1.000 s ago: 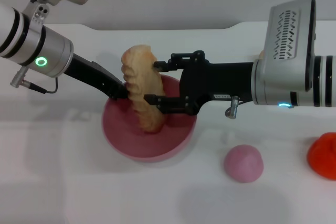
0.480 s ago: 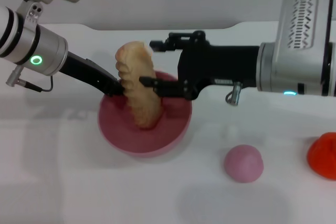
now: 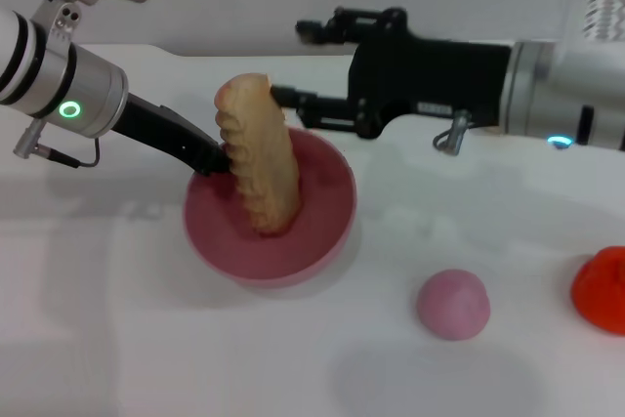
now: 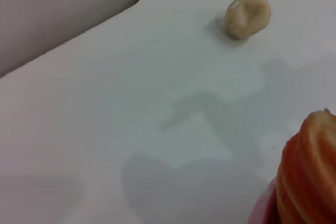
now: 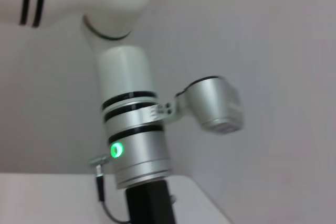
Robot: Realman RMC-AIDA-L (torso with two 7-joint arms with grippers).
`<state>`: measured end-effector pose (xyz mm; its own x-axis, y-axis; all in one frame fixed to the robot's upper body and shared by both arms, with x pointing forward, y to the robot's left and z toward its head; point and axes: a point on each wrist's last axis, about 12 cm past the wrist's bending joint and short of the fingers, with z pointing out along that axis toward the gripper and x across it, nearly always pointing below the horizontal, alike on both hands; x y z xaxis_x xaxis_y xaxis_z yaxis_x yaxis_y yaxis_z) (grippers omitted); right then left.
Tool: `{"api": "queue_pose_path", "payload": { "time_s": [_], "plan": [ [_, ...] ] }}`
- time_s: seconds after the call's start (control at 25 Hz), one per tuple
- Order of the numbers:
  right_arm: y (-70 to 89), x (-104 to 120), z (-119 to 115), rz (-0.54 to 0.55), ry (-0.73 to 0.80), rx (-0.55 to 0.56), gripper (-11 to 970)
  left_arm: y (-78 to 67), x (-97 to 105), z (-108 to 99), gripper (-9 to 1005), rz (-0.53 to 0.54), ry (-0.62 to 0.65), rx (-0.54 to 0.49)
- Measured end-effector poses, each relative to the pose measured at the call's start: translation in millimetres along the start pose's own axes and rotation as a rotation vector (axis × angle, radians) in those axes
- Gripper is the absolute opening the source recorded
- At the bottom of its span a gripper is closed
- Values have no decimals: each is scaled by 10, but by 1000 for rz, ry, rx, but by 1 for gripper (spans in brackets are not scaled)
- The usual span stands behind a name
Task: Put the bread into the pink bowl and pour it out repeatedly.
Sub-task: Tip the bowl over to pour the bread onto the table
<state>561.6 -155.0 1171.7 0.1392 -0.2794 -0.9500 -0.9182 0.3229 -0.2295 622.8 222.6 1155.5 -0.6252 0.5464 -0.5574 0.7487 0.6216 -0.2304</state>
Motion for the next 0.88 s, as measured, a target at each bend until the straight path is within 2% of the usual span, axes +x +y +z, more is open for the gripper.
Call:
{"api": "queue_pose_path", "payload": {
  "time_s": [0.24,0.52,0.88],
  "plan": [
    [-112,85,-195,23,-56,99,678,16,-15,6,43,1,-13,-16],
    [-259,560,-617,111,-211,389,678,13,-100,108,43,17,-77,-74],
    [-105,1087,-1182,285,-327,707,677,-176,-323,346,43,126,-114,-93]
  ]
}}
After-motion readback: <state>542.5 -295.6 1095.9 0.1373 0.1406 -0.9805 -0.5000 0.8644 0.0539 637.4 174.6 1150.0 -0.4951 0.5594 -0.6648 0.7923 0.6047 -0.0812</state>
